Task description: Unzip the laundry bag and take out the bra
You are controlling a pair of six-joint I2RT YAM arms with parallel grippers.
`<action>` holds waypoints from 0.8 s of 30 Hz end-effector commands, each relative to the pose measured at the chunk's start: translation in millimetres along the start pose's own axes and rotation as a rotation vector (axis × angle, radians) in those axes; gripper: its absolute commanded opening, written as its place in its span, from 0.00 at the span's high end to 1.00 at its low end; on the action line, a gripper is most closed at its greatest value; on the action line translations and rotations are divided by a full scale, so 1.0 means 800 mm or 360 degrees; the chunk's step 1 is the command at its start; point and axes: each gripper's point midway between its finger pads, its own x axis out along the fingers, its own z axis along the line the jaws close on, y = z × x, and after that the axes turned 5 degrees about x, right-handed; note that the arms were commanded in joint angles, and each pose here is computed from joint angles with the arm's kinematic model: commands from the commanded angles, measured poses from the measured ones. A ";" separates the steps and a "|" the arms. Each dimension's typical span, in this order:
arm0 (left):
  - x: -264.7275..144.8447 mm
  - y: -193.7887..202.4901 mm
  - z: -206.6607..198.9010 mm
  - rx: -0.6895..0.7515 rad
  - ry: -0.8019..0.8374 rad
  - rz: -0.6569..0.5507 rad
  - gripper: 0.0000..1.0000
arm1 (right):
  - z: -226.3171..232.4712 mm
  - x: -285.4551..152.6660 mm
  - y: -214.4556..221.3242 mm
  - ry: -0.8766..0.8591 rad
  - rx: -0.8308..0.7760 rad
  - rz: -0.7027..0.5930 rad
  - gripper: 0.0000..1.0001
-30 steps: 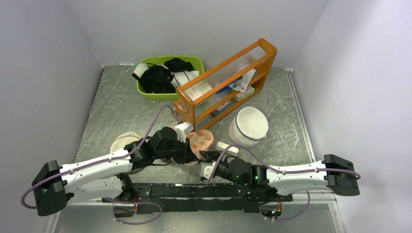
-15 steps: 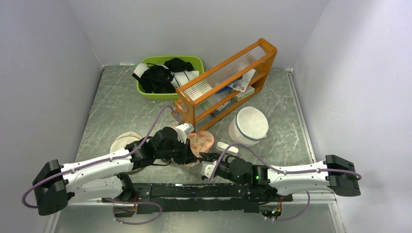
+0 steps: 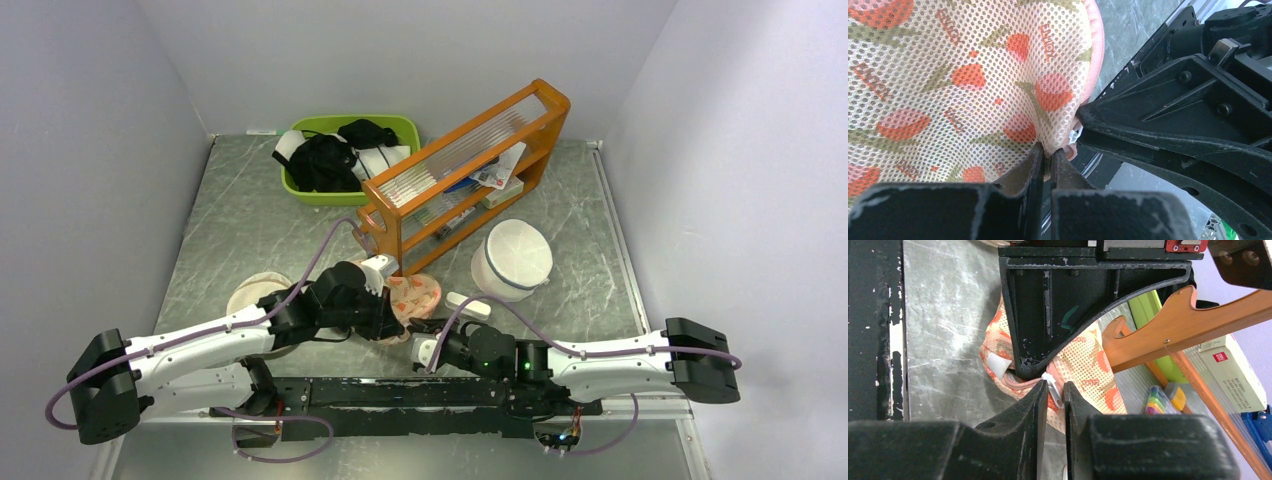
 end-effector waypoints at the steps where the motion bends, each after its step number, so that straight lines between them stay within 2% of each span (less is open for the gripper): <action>1: -0.009 -0.021 -0.017 0.0016 0.0087 -0.0064 0.93 | -0.001 0.003 0.000 0.0013 0.0020 0.0003 0.82; 8: -0.010 -0.021 -0.018 0.0014 0.0099 -0.0066 0.93 | -0.001 0.005 0.003 0.0028 0.0003 0.0011 0.80; 15: -0.010 -0.019 -0.015 0.0015 0.0085 -0.0065 0.93 | -0.003 0.004 0.004 0.0037 0.0017 0.0018 0.90; 18: -0.010 -0.017 -0.012 0.0015 0.0072 -0.0068 0.93 | 0.001 0.004 0.006 0.0011 0.0039 0.0039 1.00; 24: -0.009 -0.019 -0.003 0.0021 0.0009 -0.0081 0.93 | 0.004 0.006 0.006 0.0029 0.0235 0.0080 1.00</action>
